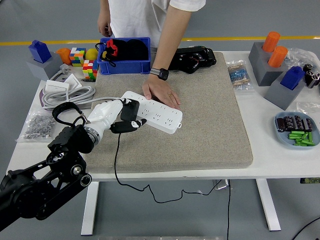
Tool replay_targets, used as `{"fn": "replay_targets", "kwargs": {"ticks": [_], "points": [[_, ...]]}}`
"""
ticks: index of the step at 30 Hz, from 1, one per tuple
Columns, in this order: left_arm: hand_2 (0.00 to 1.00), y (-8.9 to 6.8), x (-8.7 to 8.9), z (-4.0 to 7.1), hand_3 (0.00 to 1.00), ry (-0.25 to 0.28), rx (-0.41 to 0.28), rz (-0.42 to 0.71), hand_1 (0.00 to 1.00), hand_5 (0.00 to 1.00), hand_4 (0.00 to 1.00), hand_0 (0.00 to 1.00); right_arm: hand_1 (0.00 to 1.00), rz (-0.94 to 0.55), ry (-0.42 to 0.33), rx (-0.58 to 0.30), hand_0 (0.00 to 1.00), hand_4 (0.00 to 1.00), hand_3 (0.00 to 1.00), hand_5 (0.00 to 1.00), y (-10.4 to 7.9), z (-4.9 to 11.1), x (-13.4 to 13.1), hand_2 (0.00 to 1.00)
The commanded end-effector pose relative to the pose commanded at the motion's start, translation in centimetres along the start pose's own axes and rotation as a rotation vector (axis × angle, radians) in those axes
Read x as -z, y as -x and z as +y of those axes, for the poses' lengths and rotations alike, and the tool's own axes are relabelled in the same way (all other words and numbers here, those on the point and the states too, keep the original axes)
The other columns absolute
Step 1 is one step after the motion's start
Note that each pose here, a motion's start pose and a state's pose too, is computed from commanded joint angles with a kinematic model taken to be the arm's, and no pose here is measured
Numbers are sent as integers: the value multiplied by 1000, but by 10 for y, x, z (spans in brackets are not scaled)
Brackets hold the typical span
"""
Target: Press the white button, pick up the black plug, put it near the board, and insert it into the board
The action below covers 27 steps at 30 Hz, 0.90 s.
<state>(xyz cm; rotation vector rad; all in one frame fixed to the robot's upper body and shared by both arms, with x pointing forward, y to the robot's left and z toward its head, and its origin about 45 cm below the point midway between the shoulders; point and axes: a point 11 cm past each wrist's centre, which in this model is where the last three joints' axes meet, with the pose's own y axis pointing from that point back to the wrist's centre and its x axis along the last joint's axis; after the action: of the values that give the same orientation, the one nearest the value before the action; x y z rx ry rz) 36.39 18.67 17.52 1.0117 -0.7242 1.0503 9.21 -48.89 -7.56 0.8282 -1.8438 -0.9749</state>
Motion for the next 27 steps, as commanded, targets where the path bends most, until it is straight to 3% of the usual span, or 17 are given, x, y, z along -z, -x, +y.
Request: {"fn": "replay_targets", "kwargs": {"ticks": [27], "points": [[848,-1,-12,-24,830,-7,-2,-99,896,701,835,893,578,-2,-5,-1,639,649,546,319,-1,0,2,611]]}}
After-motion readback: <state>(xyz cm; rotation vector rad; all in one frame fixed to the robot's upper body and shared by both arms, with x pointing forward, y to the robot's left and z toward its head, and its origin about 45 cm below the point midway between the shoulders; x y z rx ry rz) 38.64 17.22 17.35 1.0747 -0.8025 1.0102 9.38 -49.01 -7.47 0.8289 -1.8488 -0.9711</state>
